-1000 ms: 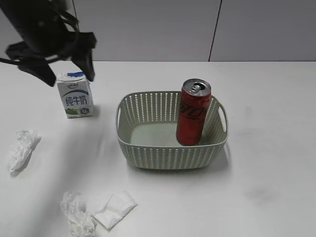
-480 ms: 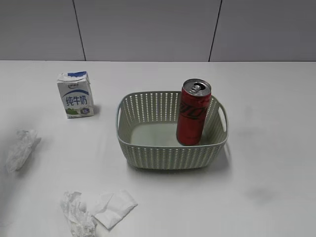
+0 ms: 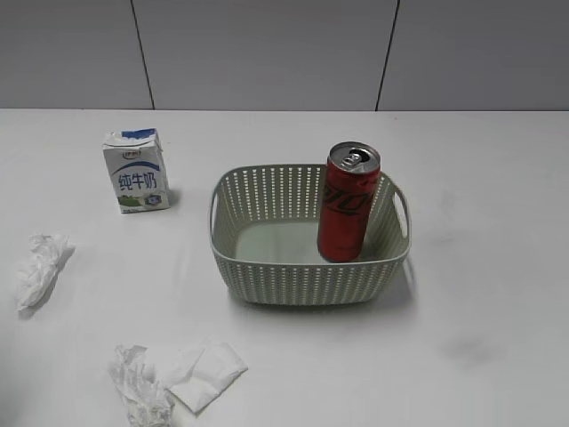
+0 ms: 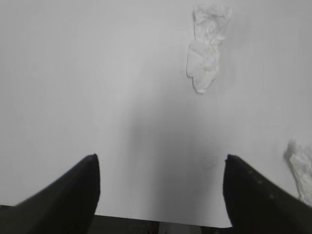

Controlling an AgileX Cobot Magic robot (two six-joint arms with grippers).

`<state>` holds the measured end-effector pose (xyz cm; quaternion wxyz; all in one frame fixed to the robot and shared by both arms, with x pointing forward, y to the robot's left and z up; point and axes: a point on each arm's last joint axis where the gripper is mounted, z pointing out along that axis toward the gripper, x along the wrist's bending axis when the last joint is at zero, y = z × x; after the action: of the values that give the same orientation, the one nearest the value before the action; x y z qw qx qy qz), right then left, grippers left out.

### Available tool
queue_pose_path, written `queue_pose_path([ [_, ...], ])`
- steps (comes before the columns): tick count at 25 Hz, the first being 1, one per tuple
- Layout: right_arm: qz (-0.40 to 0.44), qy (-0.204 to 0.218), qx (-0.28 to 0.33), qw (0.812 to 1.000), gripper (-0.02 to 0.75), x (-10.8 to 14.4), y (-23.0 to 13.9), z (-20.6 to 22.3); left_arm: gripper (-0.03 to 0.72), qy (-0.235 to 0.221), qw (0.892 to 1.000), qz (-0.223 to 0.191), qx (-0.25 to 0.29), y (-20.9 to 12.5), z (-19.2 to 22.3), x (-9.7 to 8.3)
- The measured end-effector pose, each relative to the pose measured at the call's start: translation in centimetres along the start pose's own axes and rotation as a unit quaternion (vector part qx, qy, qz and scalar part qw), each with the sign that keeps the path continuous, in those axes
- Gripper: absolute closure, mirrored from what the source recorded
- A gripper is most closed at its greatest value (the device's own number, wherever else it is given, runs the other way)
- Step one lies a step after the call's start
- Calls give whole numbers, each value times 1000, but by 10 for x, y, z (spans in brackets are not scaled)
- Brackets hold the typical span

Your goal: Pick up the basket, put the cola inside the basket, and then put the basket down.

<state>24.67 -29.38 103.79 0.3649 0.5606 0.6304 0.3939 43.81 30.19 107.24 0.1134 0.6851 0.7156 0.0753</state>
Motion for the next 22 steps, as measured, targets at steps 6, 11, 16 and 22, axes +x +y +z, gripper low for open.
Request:
queue_pose_path([
  [6, 0, 0, 0, 1000, 153, 0, 0, 0, 98, -1, 998, 2, -70, -66, -8, 1],
  [11, 0, 0, 0, 1000, 153, 0, 0, 0, 99, -3, 994, 4, -109, -113, -2, 3],
  [16, 1, 0, 1, 1000, 153, 0, 0, 0, 99, -9, 986, 6, -167, -144, -2, 3],
  [22, 1, 0, 1, 1000, 153, 0, 0, 0, 101, -12, 965, 11, -262, -166, -18, 2],
])
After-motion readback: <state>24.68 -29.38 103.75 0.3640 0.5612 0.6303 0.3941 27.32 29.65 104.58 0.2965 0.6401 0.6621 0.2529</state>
